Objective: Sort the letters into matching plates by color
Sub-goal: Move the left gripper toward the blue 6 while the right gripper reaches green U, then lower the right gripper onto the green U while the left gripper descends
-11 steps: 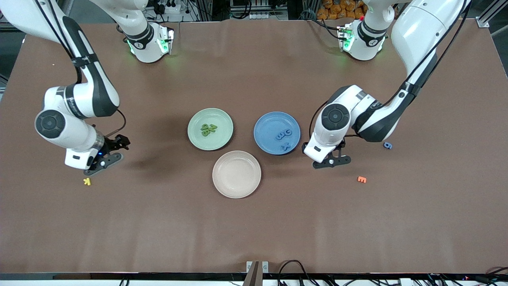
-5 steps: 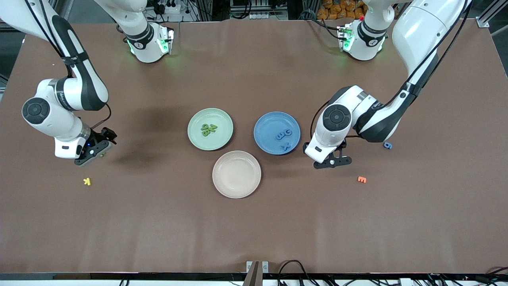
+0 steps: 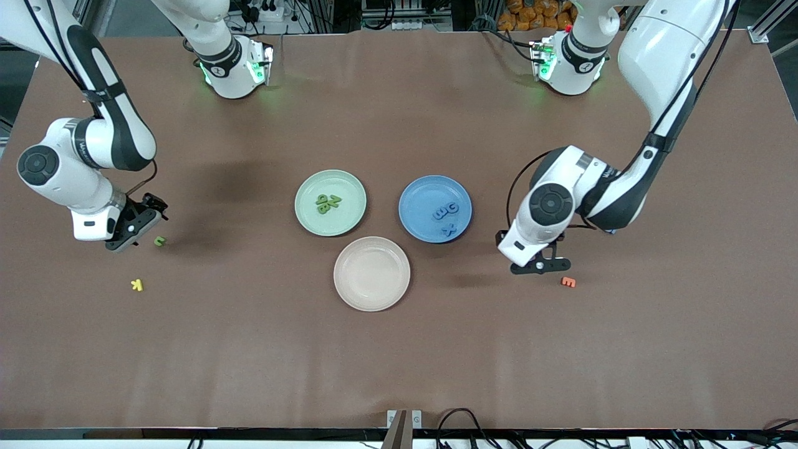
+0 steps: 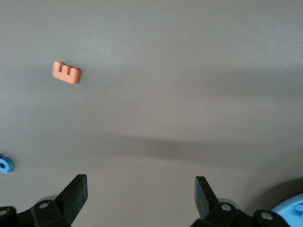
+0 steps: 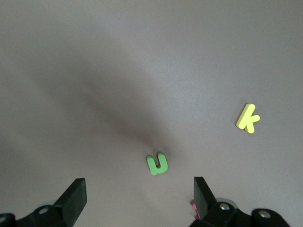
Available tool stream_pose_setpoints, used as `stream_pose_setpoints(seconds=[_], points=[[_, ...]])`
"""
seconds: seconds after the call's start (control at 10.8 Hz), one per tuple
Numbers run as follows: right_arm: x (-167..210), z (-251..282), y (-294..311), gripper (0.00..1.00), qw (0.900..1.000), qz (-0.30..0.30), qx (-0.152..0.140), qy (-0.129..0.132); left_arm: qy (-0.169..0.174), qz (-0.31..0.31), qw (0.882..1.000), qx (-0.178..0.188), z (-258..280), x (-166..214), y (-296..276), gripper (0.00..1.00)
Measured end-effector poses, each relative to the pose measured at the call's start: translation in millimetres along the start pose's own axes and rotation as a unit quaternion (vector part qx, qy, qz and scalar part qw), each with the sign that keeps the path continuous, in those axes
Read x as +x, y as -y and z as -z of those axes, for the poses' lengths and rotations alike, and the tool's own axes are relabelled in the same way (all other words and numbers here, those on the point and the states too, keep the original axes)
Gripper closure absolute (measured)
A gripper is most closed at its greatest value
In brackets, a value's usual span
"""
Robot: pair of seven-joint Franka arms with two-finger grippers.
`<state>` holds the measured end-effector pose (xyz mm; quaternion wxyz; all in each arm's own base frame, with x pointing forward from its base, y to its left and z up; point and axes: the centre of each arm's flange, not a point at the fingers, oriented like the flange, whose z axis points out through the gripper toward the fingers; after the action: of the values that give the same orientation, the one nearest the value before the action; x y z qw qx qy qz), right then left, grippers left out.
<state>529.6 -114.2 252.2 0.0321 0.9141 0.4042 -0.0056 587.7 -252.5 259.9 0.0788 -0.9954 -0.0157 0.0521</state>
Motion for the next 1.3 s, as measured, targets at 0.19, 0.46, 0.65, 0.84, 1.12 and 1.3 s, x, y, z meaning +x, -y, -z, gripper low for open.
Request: stream_pose_setpoints(seconds=[0.19, 0.46, 0.65, 0.84, 1.12, 1.3], points=[[-6, -2, -4, 0.00, 1.000, 0.017, -0.009, -0.009, 0.011, -0.015, 1.000, -0.013, 7, 10, 25, 0.00], [-10, -22, -5, 0.00, 0.999, 0.040, -0.018, -0.023, 0.009, -0.045, 0.999, -0.009, 9, 19, 56, 0.00], [-18, -37, -7, 0.00, 0.998, 0.052, -0.021, -0.021, 0.013, -0.052, 0.999, -0.003, 3, 21, 67, 0.00], [-22, -46, -9, 0.00, 0.997, 0.063, -0.027, -0.022, 0.014, -0.062, 0.998, 0.002, 0, 26, 83, 0.00], [-18, -56, -7, 0.00, 0.996, 0.075, -0.031, -0.028, 0.017, -0.055, 0.998, -0.024, 6, 37, 122, 0.00], [-16, -63, -5, 0.00, 0.995, 0.090, -0.036, -0.030, 0.015, -0.051, 0.998, -0.025, 8, 41, 142, 0.00]])
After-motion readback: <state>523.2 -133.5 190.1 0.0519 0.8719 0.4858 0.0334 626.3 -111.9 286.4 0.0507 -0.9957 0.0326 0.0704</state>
